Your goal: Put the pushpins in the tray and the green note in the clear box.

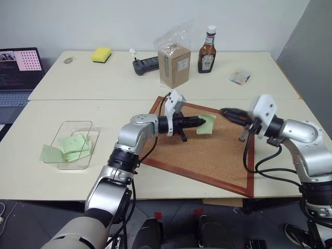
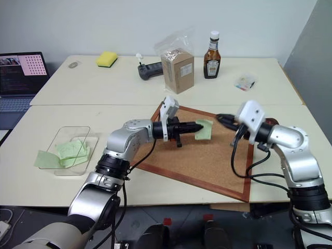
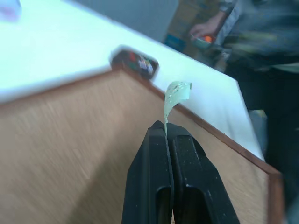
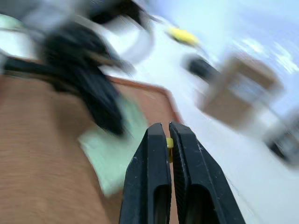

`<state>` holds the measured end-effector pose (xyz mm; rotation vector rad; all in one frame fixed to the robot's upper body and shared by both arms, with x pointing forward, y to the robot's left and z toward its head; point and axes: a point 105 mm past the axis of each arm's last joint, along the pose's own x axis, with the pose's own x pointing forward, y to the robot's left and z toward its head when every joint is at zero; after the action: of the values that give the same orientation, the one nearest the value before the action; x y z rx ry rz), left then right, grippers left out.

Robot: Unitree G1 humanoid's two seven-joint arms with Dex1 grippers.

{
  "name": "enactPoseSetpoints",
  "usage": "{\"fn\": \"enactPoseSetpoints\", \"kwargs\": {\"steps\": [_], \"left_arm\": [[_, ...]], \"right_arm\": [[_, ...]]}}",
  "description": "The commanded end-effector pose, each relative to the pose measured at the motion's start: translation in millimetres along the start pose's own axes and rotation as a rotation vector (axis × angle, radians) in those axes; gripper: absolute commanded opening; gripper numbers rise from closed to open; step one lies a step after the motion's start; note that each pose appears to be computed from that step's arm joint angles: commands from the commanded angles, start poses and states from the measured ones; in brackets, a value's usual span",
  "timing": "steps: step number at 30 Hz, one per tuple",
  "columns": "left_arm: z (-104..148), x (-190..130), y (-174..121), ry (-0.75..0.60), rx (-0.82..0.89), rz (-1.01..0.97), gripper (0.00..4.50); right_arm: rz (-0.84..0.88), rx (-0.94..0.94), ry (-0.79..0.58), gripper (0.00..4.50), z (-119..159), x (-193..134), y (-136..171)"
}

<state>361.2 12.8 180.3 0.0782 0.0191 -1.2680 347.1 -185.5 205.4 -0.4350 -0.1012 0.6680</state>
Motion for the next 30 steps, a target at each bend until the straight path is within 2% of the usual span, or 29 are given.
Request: {"fn": "enactPoseSetpoints", "kwargs": {"steps": [1, 4, 8, 14, 20, 30], "left_arm": [[18.6, 13.5, -14.9, -0.068, 0.175, 0.027, 0.01], [18.0, 27.2, -23.4, -0.089, 0.209, 0.039, 0.01], [12.5, 36.4, -25.2, -0.083, 0.229, 0.056, 0.01], [5.6, 37.0, -26.9, -0.061, 0.241, 0.060, 0.01], [-0.9, 29.5, -25.9, -0.035, 0.234, 0.062, 0.01], [2.0, 29.7, -26.3, -0.031, 0.240, 0.050, 0.00]], "right_arm": [[-0.337, 0.192, 0.105, 0.00, -32.8, -23.3, -56.3], [-0.539, 0.322, 0.166, 0.00, -60.3, -35.3, -91.8], [-0.618, 0.421, 0.199, 0.00, -80.2, -35.0, -109.7], [-0.649, 0.520, 0.236, 0.00, -101.6, -29.4, -116.0], [-0.627, 0.564, 0.252, 0.00, -110.0, -22.8, -111.4], [-0.632, 0.565, 0.256, 2.28, -114.2, -23.6, -111.0]]}}
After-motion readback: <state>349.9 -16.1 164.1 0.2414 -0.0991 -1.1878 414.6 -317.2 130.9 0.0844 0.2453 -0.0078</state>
